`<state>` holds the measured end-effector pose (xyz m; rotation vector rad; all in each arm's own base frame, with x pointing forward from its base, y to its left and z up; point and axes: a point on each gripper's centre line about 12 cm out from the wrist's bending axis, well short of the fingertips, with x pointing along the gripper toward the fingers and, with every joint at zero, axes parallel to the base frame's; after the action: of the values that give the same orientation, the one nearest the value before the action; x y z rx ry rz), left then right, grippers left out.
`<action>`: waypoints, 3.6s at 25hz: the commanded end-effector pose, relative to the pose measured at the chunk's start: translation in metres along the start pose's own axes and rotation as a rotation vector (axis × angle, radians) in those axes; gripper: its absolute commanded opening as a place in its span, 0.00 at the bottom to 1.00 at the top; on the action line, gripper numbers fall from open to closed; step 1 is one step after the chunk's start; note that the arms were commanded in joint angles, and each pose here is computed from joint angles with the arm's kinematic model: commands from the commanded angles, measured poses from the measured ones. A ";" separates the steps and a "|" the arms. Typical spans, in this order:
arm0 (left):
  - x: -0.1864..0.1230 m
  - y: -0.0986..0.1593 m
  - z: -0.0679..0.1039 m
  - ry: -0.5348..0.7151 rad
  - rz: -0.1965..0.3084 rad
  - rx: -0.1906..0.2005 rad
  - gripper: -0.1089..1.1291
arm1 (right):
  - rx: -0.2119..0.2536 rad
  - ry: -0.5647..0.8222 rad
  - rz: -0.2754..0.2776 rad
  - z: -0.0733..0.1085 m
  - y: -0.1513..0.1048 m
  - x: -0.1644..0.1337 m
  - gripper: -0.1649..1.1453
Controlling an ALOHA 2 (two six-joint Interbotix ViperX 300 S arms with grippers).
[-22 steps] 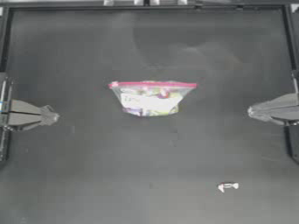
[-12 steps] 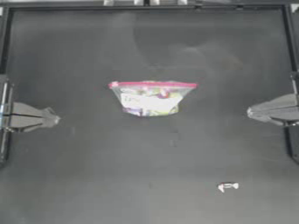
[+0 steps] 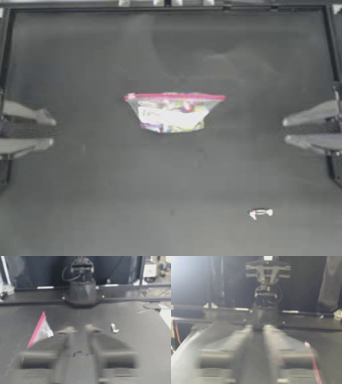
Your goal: Put candy in bag
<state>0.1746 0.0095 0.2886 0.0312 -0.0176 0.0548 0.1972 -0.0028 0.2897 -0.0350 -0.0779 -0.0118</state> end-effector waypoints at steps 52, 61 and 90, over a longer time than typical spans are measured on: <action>0.001 0.013 -0.017 0.071 0.076 -0.059 0.90 | -0.033 0.898 -0.103 0.050 -0.115 0.172 0.88; 0.002 0.013 -0.019 0.080 0.078 -0.058 0.90 | -0.059 0.967 -0.065 0.036 -0.126 0.206 0.88; 0.004 0.017 -0.026 0.106 0.099 -0.058 0.90 | -0.068 1.067 0.036 -0.011 -0.123 0.271 0.88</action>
<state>0.1738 0.0261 0.2631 -0.0312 0.0748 0.1516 0.4647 -0.1315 0.2858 -0.0811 1.0368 0.0046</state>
